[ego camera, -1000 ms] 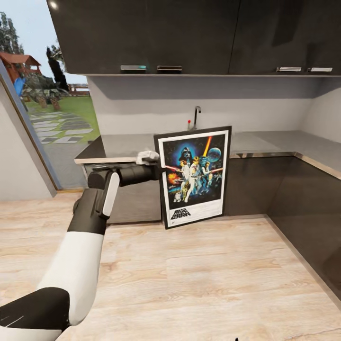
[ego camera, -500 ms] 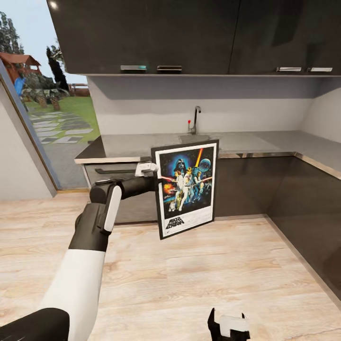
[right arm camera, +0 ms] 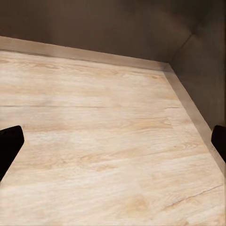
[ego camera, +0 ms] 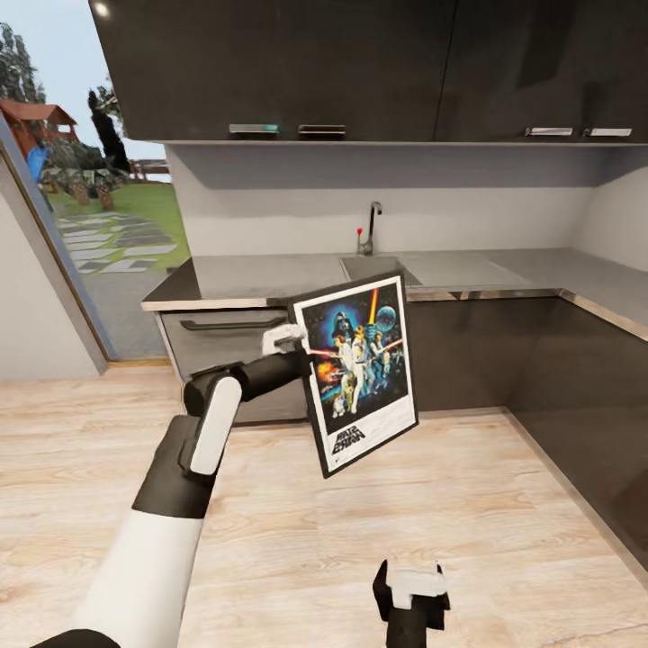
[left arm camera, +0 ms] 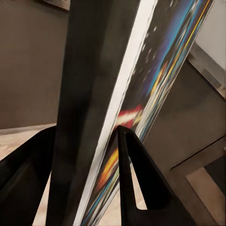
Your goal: Pick up the poster from the kitchen countertop and hang it on one of the wall nails in the kitchen.
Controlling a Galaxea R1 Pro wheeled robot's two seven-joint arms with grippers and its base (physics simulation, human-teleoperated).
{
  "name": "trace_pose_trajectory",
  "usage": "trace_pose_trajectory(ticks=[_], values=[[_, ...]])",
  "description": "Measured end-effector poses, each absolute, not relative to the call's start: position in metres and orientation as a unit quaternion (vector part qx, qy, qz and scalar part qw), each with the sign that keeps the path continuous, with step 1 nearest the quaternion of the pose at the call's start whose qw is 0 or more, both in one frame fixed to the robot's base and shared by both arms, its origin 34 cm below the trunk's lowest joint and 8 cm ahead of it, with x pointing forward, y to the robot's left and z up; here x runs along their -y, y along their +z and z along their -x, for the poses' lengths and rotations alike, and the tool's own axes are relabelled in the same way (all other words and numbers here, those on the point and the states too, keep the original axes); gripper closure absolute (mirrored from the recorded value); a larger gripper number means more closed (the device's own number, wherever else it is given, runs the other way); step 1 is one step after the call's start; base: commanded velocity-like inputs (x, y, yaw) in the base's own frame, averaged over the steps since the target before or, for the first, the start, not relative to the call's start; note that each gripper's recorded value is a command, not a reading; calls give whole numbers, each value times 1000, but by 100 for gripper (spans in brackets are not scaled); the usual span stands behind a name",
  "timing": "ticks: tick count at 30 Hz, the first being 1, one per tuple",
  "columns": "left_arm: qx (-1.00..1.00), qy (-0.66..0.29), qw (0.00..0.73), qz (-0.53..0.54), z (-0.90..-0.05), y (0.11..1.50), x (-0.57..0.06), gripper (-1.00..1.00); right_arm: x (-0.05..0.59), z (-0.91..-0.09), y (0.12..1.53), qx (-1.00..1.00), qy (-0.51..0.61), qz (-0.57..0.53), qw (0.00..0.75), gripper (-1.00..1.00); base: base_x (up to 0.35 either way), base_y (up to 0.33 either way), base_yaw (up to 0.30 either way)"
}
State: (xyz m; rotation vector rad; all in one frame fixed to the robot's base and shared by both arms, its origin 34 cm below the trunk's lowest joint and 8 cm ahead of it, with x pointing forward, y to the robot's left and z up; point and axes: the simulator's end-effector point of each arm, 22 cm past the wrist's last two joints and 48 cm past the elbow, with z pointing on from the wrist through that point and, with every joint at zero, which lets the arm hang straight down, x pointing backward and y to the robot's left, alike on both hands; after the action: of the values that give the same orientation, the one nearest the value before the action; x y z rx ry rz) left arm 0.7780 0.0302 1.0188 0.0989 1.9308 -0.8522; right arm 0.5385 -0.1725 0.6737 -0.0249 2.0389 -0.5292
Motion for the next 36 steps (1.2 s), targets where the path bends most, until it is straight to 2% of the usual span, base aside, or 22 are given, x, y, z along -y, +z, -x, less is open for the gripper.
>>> trace_pose_trajectory(ticks=[11,31,36], values=[[-800,-367,474,17,-740,1027,50,100,153,-546,691,-838,-212,21,502,-100,0,0,0],[-784,-361,502,54,-726,1027,78,100,162,-532,704,-821,-258,2,509,-100,0,0,0],[-774,-369,511,55,-719,1029,89,100,144,-524,722,-803,-273,9,530,-100,0,0,0]])
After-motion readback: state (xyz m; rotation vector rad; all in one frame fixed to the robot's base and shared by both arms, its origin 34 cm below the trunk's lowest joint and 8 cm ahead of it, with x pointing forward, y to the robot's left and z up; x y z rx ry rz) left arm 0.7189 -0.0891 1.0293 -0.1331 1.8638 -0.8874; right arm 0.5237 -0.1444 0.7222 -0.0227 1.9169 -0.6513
